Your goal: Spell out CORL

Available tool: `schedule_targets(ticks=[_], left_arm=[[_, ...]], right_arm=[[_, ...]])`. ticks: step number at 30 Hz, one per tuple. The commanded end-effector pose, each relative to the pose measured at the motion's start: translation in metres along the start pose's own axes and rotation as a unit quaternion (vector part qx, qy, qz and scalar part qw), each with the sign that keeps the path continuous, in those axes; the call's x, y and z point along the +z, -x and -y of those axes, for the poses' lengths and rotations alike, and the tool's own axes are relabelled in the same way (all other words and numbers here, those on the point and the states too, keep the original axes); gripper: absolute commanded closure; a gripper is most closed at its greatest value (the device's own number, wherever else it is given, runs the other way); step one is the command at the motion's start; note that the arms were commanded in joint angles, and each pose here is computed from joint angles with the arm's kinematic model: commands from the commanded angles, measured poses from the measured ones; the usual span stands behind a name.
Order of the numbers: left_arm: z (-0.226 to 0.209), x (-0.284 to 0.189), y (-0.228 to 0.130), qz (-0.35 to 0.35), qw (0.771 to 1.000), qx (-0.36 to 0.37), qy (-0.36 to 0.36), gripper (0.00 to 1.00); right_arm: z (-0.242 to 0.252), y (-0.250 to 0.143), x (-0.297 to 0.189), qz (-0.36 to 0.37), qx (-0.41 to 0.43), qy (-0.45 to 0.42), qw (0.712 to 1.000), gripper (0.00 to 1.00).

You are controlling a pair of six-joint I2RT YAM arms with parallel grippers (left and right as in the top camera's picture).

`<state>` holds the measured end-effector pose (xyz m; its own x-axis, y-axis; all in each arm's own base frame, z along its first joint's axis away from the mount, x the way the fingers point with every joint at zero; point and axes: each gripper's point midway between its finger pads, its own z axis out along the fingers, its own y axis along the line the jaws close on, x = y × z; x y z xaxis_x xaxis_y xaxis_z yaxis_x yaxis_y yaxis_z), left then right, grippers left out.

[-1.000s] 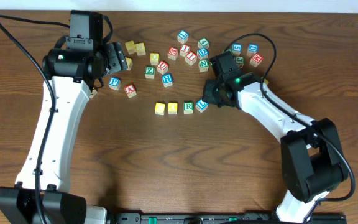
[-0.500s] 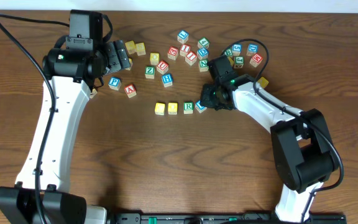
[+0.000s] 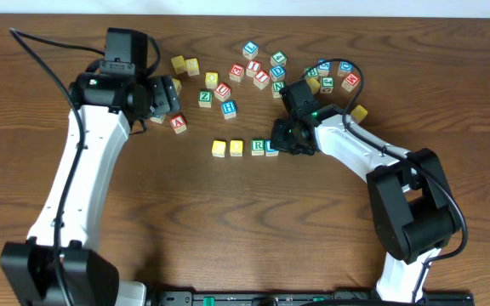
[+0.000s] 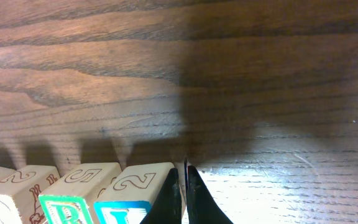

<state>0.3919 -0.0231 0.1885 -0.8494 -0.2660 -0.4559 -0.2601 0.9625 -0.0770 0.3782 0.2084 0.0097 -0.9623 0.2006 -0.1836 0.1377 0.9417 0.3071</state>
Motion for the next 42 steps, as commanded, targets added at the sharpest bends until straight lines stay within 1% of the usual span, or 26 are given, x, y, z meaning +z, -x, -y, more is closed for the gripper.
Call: schedule_targets(ticks=[1, 2, 3, 4, 5, 6, 8, 14, 18, 19, 22, 24, 26, 28, 36, 42], left_arm=[[-0.003, 0.027, -0.02, -0.044, 0.999, -0.003, 0.011, 0.32], [-0.003, 0.031, -0.022, -0.048, 0.999, -0.002, 0.012, 0.44], [-0.003, 0.036, -0.025, -0.056, 0.998, -0.001, 0.015, 0.62], [-0.003, 0.04, -0.027, -0.061, 0.998, 0.0, 0.017, 0.75], [-0.002, 0.046, -0.03, -0.068, 0.998, 0.002, 0.018, 0.85], [0.0, 0.053, -0.035, -0.078, 0.997, 0.006, 0.019, 0.92], [0.008, 0.064, -0.044, -0.098, 0.995, 0.012, 0.008, 0.93], [0.045, 0.097, -0.073, -0.16, 0.982, 0.071, -0.069, 0.92], [0.051, 0.116, -0.093, -0.203, 0.972, 0.076, -0.086, 0.93], [0.052, 0.121, -0.097, -0.212, 0.97, 0.078, -0.09, 0.93], [0.059, 0.132, -0.111, -0.24, 0.959, 0.092, -0.115, 0.93], [0.06, 0.137, -0.114, -0.244, 0.958, 0.096, -0.117, 0.93], [0.068, 0.135, -0.114, -0.243, 0.952, 0.115, -0.147, 0.92], [0.076, 0.132, -0.117, -0.248, 0.946, 0.119, -0.172, 0.92], [0.079, 0.138, -0.135, -0.257, 0.942, 0.124, -0.175, 0.92], [0.097, 0.134, -0.147, -0.259, 0.936, 0.151, -0.182, 0.93]], right_arm=[[0.002, -0.006, 0.007, -0.01, 0.012, -0.003, 1.0, 0.99], [0.001, -0.006, 0.007, -0.01, 0.012, -0.002, 1.0, 0.99], [0.001, -0.006, 0.007, -0.009, 0.012, -0.002, 1.0, 0.99], [0.001, -0.006, 0.007, -0.009, 0.012, -0.002, 1.0, 0.99], [0.001, -0.006, 0.007, -0.009, 0.011, -0.002, 1.0, 0.99], [0.001, -0.006, 0.007, -0.009, 0.011, -0.002, 1.0, 0.99], [0.001, -0.006, 0.007, -0.009, 0.011, -0.002, 1.0, 0.99], [-0.002, -0.008, 0.007, -0.009, 0.013, -0.001, 1.0, 0.99], [-0.007, -0.01, 0.008, -0.008, 0.007, 0.002, 1.0, 0.99], [-0.006, -0.01, 0.008, -0.006, 0.019, -0.003, 1.0, 0.99], [-0.007, -0.011, 0.01, -0.004, 0.02, -0.004, 1.0, 0.99], [-0.007, -0.012, 0.013, -0.007, 0.022, -0.006, 1.0, 0.99], [-0.006, -0.013, 0.014, -0.007, 0.022, -0.006, 1.0, 0.99], [-0.006, -0.012, 0.014, -0.007, 0.022, -0.006, 1.0, 0.99], [-0.007, -0.012, 0.014, -0.007, 0.022, -0.005, 1.0, 0.99], [-0.007, -0.012, 0.014, -0.006, 0.021, -0.005, 1.0, 0.99]])
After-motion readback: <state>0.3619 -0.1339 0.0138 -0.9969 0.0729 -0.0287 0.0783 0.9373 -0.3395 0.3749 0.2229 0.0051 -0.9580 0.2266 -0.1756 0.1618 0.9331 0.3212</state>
